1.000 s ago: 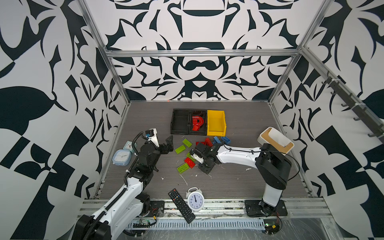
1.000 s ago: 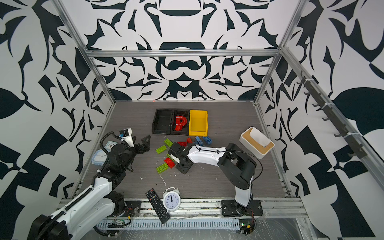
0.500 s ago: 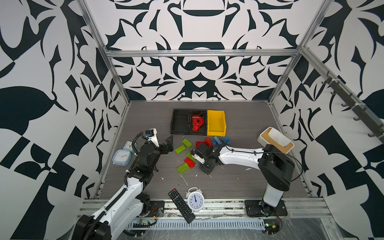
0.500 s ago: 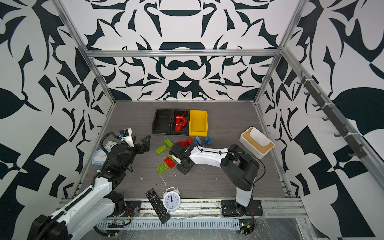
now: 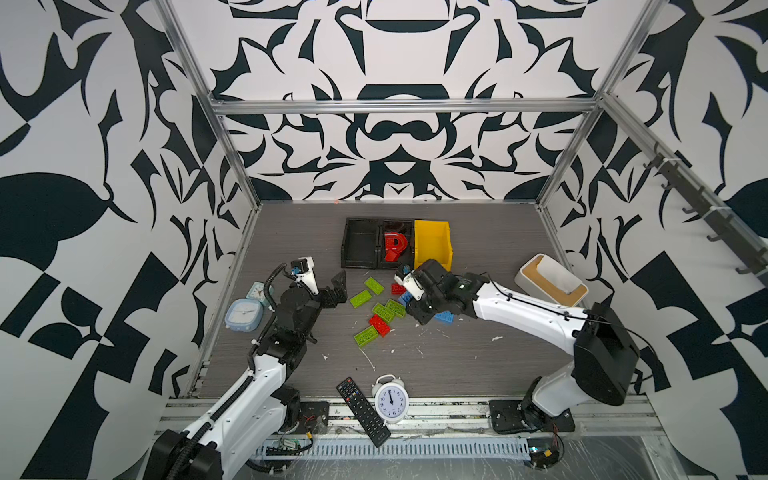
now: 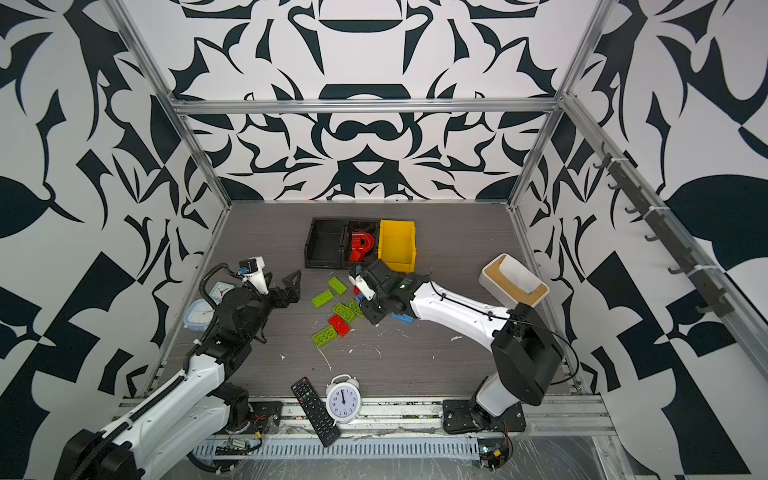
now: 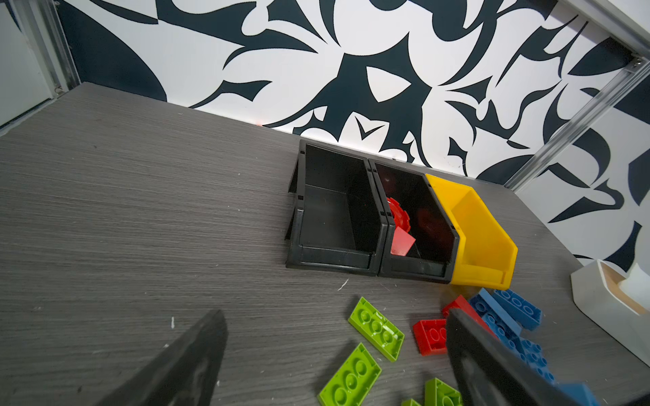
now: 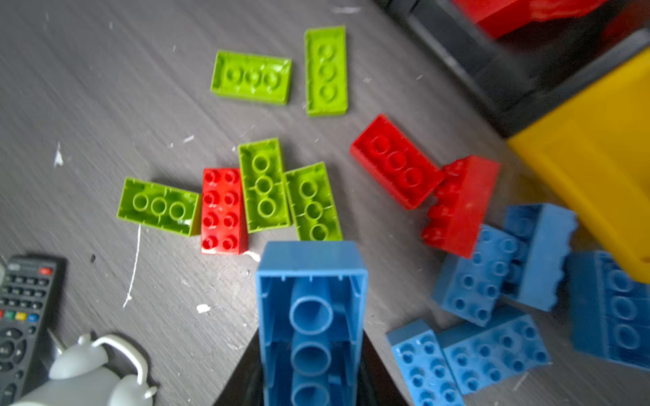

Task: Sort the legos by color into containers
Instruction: 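Lower the right gripper and grasp the blue 2x4 brick, then carry the blue brick over the yellow bin and release it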

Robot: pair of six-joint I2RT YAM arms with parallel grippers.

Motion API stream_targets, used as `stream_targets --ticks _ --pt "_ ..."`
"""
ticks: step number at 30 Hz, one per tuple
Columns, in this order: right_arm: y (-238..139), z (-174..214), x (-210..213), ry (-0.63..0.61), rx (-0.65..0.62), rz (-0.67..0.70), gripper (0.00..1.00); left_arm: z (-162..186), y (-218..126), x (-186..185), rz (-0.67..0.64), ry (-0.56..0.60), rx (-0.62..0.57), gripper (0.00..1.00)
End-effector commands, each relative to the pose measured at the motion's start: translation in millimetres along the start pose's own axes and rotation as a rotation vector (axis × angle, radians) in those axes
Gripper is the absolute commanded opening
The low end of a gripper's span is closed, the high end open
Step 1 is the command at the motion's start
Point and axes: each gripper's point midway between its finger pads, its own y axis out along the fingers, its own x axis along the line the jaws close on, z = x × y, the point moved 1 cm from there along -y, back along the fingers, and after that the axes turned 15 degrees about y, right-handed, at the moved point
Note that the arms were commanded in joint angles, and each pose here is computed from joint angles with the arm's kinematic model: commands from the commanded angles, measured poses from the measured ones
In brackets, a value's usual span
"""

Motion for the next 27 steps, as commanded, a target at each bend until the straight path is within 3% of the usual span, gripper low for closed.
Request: stream_targets --ticks 1,11,27 --pt "-21 -42 -10 0.085 -0.15 -0.024 0.19 -4 1 -1 0.008 -0.011 -0.009 1.0" --pt "-36 -100 -93 0.295 -0.349 0.057 0.19 -1 3 -1 0.009 -0.01 0.0 1.0" --pt "0 -140 -127 0.353 -0.348 0.04 0.19 -2 2 -2 0.015 -0.011 -0.003 1.0"
